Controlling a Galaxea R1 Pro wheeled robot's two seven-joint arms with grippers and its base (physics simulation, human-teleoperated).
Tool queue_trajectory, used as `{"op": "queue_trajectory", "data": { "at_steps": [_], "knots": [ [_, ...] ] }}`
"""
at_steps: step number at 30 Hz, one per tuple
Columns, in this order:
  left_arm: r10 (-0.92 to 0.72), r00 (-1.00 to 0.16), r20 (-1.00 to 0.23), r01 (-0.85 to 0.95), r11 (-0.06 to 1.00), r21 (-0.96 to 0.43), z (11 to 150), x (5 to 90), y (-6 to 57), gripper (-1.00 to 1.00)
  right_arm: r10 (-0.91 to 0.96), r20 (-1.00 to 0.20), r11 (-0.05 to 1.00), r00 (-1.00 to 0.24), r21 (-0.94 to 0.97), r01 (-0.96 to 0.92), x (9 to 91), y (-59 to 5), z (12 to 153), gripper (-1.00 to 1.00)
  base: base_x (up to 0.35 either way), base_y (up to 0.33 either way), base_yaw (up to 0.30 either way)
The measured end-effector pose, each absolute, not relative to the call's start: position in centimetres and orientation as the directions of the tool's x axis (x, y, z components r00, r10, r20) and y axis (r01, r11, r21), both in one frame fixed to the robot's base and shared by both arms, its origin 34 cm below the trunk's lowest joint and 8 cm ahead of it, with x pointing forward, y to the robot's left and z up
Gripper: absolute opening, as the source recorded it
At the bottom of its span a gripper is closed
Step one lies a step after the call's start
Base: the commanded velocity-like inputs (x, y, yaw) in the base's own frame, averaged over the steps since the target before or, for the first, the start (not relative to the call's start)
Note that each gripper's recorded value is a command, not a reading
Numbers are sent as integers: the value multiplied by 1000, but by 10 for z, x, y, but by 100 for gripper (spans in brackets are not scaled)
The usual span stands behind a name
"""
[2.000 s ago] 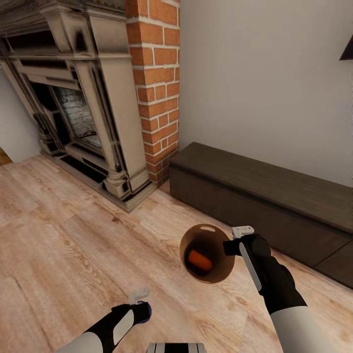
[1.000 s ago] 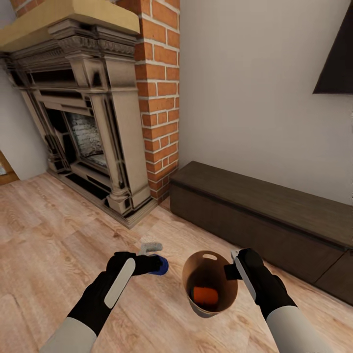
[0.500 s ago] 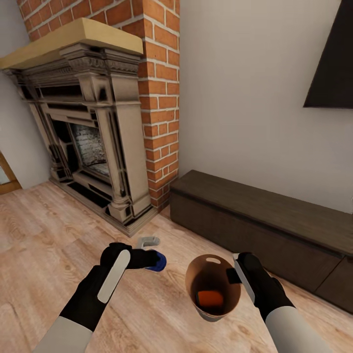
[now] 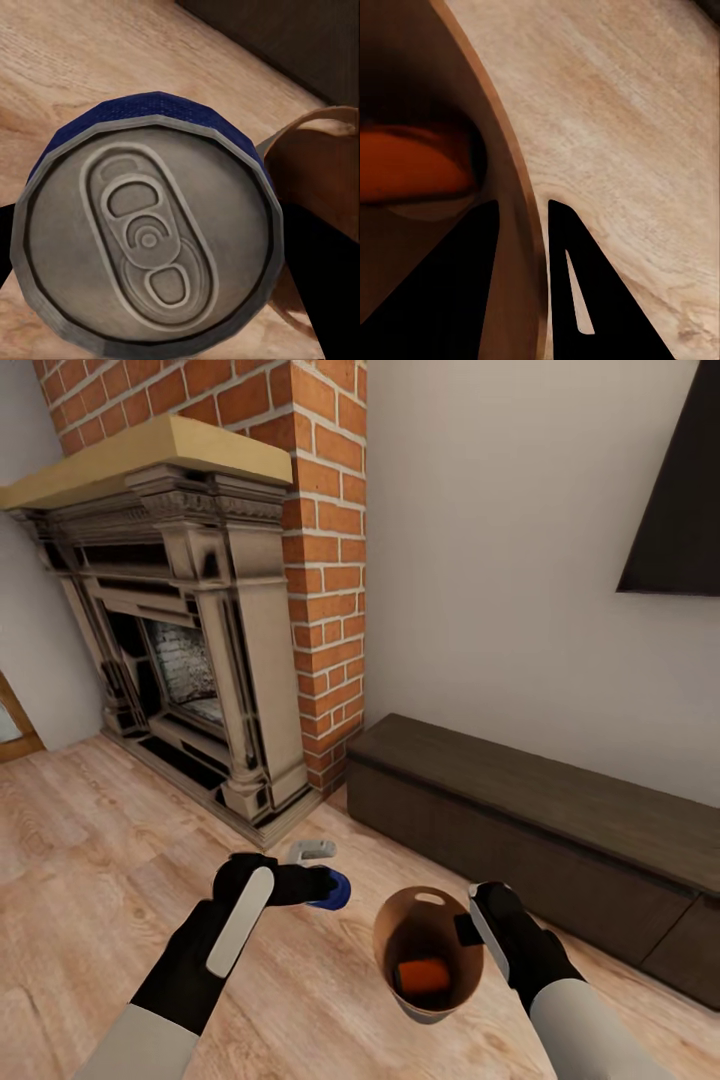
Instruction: Put the three can of soda from the living room inside the tash can in the kitchen.
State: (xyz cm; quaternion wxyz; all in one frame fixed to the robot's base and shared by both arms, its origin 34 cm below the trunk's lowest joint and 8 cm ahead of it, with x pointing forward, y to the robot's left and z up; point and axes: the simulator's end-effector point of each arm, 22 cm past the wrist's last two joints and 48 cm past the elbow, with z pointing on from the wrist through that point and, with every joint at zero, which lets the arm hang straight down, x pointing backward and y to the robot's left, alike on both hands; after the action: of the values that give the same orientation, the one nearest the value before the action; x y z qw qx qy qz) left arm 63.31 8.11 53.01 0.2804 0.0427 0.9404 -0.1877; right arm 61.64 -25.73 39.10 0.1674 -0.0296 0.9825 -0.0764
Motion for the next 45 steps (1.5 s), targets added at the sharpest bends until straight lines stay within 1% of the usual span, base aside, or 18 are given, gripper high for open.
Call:
{"op": "queue_trajectory", "data": {
  "at_steps": [5,9,14,17,21,27,37,45],
  "knots": [
    [-25,-839,-543,192,921,-339,543,635,72,-100,-75,-319,990,-945,-136,-32,618,-242,397,-100,0,0,0],
    [-28,-840,-541,198,913,-355,555,636,62,-100,-103,-311,973,-945,-228,-31,620,-255,408,-100,0,0,0],
    [-29,-840,-541,207,906,-369,569,637,51,-100,-78,-317,979,-945,-202,-13,622,-246,418,-100,0,0,0],
    [-24,-841,-541,216,901,-376,577,636,43,-100,-94,-313,973,-945,-230,-21,624,-251,425,-100,0,0,0],
    [-1,-840,-542,240,896,-374,582,633,32,-100,-87,-315,976,-945,-218,-17,625,-248,429,-100,0,0,0],
    [87,-830,-551,319,884,-341,580,617,5,-100,-91,-329,978,-940,-209,-21,628,-239,430,-100,0,0,0],
    [107,-827,-552,338,879,-336,580,614,-3,-100,-92,-335,977,-938,-210,-21,629,-238,431,-100,0,0,0],
    [124,-861,-493,323,882,-343,555,603,-8,-100,-96,-335,977,-937,-210,-25,629,-235,431,-100,0,0,0]
  ]
}}
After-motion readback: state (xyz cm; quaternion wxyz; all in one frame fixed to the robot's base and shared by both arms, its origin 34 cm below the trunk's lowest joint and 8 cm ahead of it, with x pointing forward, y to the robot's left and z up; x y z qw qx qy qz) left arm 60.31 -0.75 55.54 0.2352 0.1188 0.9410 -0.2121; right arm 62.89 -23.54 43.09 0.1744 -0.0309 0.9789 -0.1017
